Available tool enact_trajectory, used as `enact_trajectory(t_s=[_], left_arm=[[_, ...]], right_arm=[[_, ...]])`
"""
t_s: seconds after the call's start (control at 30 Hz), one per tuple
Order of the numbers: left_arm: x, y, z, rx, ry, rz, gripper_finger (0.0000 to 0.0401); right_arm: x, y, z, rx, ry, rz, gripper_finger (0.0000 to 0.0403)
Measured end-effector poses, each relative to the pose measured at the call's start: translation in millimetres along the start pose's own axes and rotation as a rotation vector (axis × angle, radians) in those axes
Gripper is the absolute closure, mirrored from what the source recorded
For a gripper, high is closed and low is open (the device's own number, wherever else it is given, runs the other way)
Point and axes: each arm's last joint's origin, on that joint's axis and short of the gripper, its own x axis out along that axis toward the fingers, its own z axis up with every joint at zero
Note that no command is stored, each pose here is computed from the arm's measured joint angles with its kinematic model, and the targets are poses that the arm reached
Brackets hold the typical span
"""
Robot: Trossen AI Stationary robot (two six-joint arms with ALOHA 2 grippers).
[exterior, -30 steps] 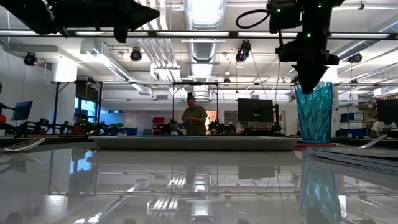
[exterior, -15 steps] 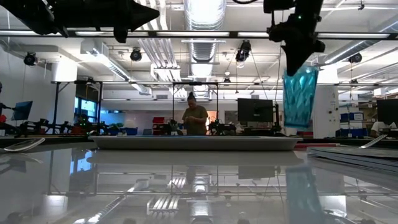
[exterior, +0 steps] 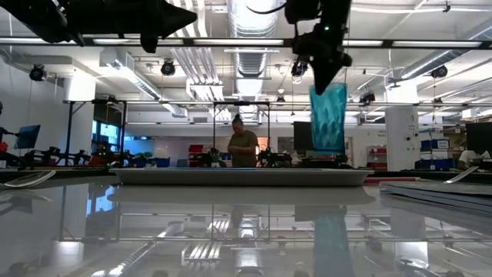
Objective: Pick and place plate/cup/fork/spoon on tray
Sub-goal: Put the blue cup on the top right of the gray tray
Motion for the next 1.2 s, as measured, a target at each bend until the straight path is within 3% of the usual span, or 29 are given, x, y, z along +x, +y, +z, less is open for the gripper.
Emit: enact_trajectory(t_s=[0.33,0.57,0.8,1.2], left_arm=[[0.0,0.0,0.0,0.0,0.0,0.0,0.0401],[-0.1,0.0,0.2,0.0,-0.001,0.0,0.0401],[-0.1,0.0,0.2,0.0,-0.001,0.0,0.0401],[-0.1,0.0,0.2,0.007,-0.001,0.0,0.0401]], right_arm=[[38.7,-7.2,40.6,-0.082,0.029,0.068,0.0394],[68.6,-20.9,49.5,-0.094,0.074,0.091,0.0394],[75.6,-25.0,52.8,-0.109,0.069,0.085,0.0388],[76.9,-26.4,56.8,-0.099,0.031,0.083,0.0283]])
